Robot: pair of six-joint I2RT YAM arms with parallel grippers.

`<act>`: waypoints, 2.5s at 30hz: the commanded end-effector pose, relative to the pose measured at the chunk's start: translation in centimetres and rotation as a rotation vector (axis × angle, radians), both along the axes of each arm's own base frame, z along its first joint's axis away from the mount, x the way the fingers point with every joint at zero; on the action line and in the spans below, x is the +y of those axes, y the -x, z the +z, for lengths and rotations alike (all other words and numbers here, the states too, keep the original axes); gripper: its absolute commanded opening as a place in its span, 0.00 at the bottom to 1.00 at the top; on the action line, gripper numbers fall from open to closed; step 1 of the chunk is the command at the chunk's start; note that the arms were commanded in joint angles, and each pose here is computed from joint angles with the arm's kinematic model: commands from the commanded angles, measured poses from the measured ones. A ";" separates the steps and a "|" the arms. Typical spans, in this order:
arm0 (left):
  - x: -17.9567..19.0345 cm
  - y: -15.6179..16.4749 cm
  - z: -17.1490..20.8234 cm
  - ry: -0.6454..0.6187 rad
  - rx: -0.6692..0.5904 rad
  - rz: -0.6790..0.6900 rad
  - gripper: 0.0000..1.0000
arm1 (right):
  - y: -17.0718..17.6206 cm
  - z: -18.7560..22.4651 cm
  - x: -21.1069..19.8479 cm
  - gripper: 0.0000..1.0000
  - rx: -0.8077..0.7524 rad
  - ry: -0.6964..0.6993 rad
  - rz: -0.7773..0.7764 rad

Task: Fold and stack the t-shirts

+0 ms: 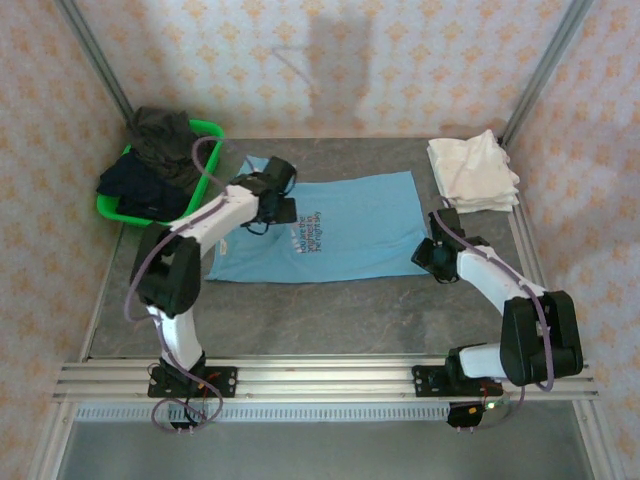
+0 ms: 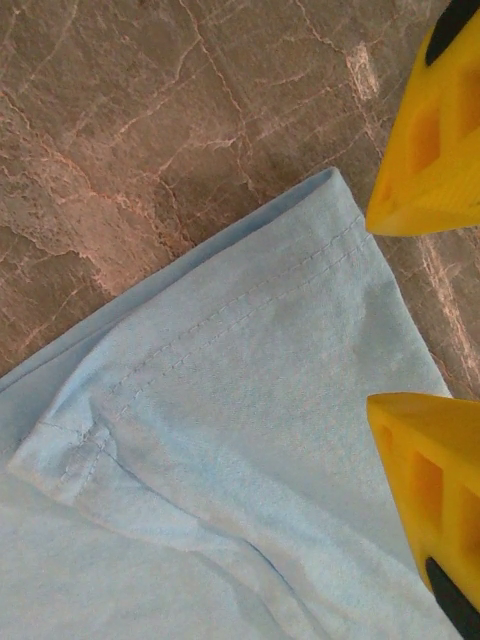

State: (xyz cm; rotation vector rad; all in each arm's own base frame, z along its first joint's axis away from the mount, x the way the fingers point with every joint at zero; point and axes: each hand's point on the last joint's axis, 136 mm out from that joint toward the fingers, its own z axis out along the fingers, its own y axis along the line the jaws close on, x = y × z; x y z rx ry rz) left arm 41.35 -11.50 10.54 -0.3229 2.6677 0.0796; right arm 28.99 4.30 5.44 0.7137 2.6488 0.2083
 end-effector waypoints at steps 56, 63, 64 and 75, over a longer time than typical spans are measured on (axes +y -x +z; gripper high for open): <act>6.5 4.9 0.2 -0.022 0.029 0.144 0.88 | -4.6 2.0 2.7 0.44 -0.058 -0.005 0.079; 3.9 7.5 -6.4 0.052 0.121 0.125 0.90 | -4.6 -2.8 3.0 0.45 0.046 0.000 0.069; 4.1 8.2 -7.2 0.050 0.133 0.140 0.90 | -4.3 -3.4 2.7 0.45 0.066 0.020 0.063; 7.7 13.8 -9.1 0.012 0.147 0.241 0.90 | -1.2 -4.4 1.4 0.47 0.087 0.040 0.019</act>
